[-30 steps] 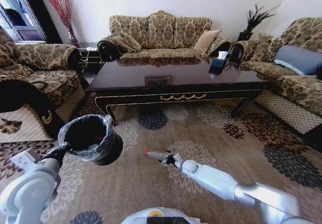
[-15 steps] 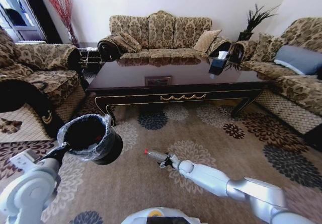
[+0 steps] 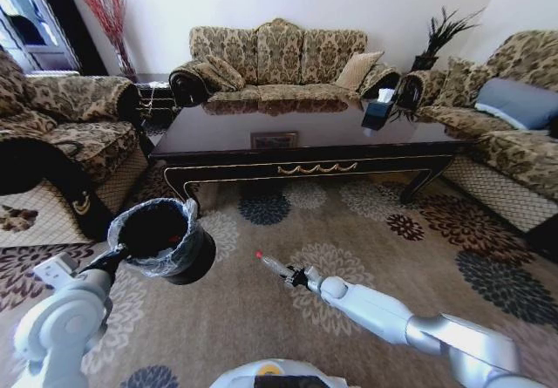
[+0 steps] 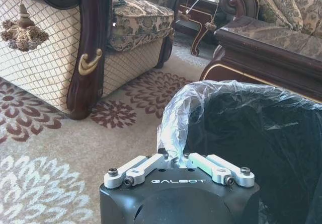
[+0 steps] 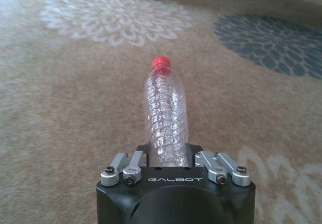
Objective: Move to the front of the table and pick up the trash from the floor, then place it into the trash bin.
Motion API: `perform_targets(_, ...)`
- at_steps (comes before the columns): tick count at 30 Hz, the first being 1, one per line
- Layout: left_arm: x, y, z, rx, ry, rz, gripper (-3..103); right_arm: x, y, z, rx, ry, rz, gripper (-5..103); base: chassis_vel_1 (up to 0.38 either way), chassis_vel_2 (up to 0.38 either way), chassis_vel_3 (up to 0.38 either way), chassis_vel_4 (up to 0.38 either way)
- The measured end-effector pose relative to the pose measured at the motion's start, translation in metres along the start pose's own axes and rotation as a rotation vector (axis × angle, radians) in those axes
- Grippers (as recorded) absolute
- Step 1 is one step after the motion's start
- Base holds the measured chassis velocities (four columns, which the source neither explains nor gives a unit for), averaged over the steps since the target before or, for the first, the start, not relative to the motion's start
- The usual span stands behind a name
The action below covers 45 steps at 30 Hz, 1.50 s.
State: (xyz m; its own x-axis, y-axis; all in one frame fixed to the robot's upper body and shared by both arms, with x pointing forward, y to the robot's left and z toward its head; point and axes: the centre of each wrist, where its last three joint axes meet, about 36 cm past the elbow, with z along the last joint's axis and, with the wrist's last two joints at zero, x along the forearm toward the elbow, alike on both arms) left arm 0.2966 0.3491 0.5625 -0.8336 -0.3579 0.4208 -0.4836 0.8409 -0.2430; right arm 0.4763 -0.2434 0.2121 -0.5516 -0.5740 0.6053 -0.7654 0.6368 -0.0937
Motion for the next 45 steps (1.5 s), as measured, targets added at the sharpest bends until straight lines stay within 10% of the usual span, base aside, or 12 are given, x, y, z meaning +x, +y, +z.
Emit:
perform_targets(9, -0.014, 0.002, 0.004, -0.015, 0.023, -0.002, 4, 0.03, -0.048, -0.019, -0.017, -0.123, 0.083, 17, 0.0, 0.0, 0.0, 0.0)
perform_targets(26, -0.037, -0.008, 0.022, -0.028, 0.118, 0.042, 4, 0.168, -0.13, -0.087, -0.154, -0.586, 0.138, 17, 0.0, 0.0, 0.0, 0.0)
perform_targets(38, -0.063, -0.036, 0.024, -0.033, 0.173, 0.151, 4, 0.116, -0.067, -0.301, -0.146, -0.9, 0.036, 17, 0.0, 0.0, 0.0, 0.0)
perform_targets(45, -0.074, -0.043, 0.021, -0.011, 0.182, 0.175, 4, 0.087, -0.021, -0.346, -0.084, -0.895, -0.099, 17, 0.0, 0.0, 0.0, 0.0)
